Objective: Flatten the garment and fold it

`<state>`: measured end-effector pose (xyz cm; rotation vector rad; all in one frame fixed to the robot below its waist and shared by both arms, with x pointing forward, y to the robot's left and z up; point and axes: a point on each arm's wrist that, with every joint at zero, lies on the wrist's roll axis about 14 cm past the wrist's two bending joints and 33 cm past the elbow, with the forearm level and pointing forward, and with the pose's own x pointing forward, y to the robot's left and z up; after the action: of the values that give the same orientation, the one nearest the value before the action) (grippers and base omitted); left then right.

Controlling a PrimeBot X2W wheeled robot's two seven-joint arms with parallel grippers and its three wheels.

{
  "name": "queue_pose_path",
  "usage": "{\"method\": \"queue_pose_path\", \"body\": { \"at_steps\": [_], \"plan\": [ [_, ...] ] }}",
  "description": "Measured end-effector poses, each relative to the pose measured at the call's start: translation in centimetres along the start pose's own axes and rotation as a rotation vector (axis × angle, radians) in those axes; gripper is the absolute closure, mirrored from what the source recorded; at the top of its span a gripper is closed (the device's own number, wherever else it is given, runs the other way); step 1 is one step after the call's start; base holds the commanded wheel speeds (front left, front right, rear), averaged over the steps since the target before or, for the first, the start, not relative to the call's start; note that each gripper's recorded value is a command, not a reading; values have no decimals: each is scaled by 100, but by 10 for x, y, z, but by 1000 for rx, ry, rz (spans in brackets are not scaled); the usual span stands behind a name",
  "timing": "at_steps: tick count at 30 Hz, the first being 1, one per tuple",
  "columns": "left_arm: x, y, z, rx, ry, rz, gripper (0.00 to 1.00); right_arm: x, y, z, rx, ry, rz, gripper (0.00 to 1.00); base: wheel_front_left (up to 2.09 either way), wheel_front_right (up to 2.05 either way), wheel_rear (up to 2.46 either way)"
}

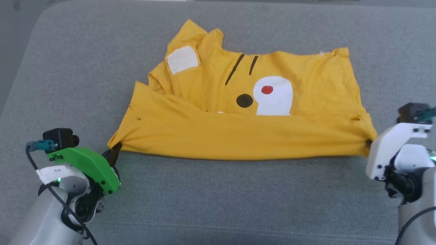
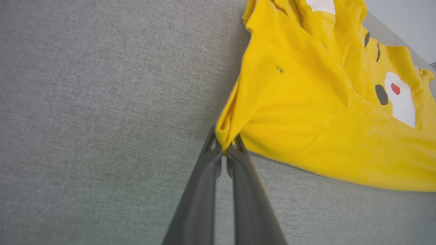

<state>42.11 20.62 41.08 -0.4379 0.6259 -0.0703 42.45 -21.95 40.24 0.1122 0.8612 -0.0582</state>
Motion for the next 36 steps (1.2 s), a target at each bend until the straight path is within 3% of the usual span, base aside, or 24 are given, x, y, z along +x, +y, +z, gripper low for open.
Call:
{"method": "queue_pose_path", "body": {
  "at_steps": [5,11,18,19,20,27,36],
  "plan": [
    [-21,-7,10,-21,-53,-5,100,-27,-14,12,13,-73,-35,100,0,0,0],
    [-44,7,-39,-92,48,59,100,-40,-29,-28,47,7,-60,100,0,0,0],
    [-45,22,-80,-143,167,126,98,-28,-31,-68,81,123,-51,99,0,0,0],
    [-45,23,-81,-158,169,130,55,-26,-30,-71,84,128,-47,69,0,0,0],
    [-43,22,-80,-166,167,127,0,-26,-29,-72,87,130,-42,0,0,0,0],
    [-44,25,-42,-94,69,124,0,-35,-29,-56,119,53,-21,0,0,0,0],
    [-44,-32,66,142,-235,-19,0,-77,-39,42,141,-307,-26,0,0,0,0]
  ]
}}
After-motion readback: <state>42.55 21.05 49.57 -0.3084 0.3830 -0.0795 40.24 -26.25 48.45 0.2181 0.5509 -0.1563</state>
